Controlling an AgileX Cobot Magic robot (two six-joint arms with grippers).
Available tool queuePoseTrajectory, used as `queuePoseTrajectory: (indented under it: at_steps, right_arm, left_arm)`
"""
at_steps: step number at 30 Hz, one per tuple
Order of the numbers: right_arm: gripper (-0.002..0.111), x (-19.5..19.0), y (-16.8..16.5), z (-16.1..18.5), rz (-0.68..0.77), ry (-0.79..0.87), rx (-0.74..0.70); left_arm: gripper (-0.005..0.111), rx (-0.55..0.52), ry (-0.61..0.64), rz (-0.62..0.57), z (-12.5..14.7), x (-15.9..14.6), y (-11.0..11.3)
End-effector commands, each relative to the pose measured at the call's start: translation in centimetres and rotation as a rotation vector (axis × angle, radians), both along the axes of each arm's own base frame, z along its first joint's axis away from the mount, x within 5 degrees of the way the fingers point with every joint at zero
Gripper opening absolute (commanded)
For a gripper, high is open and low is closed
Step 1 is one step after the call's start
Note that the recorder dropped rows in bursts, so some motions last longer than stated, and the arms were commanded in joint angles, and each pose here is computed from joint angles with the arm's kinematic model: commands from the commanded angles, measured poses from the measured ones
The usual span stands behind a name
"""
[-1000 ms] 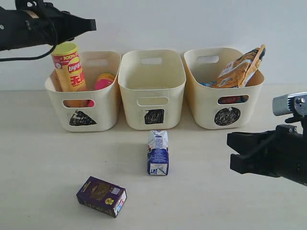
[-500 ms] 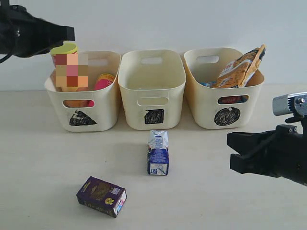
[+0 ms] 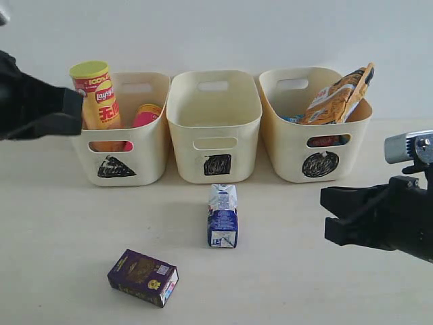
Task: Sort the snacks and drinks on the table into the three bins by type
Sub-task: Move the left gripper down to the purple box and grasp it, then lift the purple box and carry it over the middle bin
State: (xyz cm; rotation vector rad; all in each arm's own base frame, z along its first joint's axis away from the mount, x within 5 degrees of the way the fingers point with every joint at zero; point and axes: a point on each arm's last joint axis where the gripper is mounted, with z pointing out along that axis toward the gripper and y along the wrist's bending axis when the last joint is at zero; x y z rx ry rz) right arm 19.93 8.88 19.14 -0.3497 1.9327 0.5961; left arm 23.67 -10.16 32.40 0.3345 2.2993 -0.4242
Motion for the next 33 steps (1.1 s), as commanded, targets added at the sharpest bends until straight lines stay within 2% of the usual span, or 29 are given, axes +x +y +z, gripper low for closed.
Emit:
queuePoseTrajectory:
  at_steps: [1, 5, 8, 11, 16, 19, 21, 24, 29, 33]
  right_arm:
    - [0.001, -0.1, 0.0, 0.0, 0.005, -0.004, -0.003]
    - [0.001, -0.1, 0.0, 0.0, 0.005, -0.004, -0.003]
    - [0.001, -0.1, 0.0, 0.0, 0.005, -0.004, -0.003]
    - [0.001, -0.1, 0.0, 0.0, 0.005, -0.004, -0.003]
    - [0.001, -0.1, 0.0, 0.0, 0.005, -0.004, -0.003]
    - [0.001, -0.1, 0.0, 0.0, 0.005, -0.004, -0.003]
    - [0.001, -0.1, 0.0, 0.0, 0.005, -0.004, -0.003]
    - [0.001, -0.1, 0.0, 0.0, 0.005, -0.004, -0.003]
    - [0.001, -0.1, 0.0, 0.0, 0.005, -0.004, -0.003]
    - [0.001, -0.1, 0.0, 0.0, 0.005, -0.005, -0.005]
  left_arm:
    - [0.004, 0.087, 0.160, -0.137, -1.2, -1.9, -0.7]
    - [0.004, 0.130, 0.273, -0.193, -1.8, -2.9, -0.6]
    - [0.009, 0.158, 0.339, -0.308, -2.5, -3.4, -0.9]
    - [0.028, 0.119, 0.410, -0.345, -3.2, -3.3, -1.6]
    - [0.080, 0.119, 0.439, -0.489, -5.2, -2.7, -4.1]
    - [0.097, 0.135, 0.437, -0.516, -6.7, -1.9, -5.4]
    - [0.102, 0.149, 0.436, -0.502, -7.7, -1.1, -5.8]
    - [0.102, 0.195, 0.439, -0.470, -9.3, -0.1, -5.8]
    - [0.102, 0.341, 0.492, -0.301, -11.9, 1.7, -4.9]
    - [0.102, 0.362, 0.517, -0.256, -13.4, 2.5, -5.0]
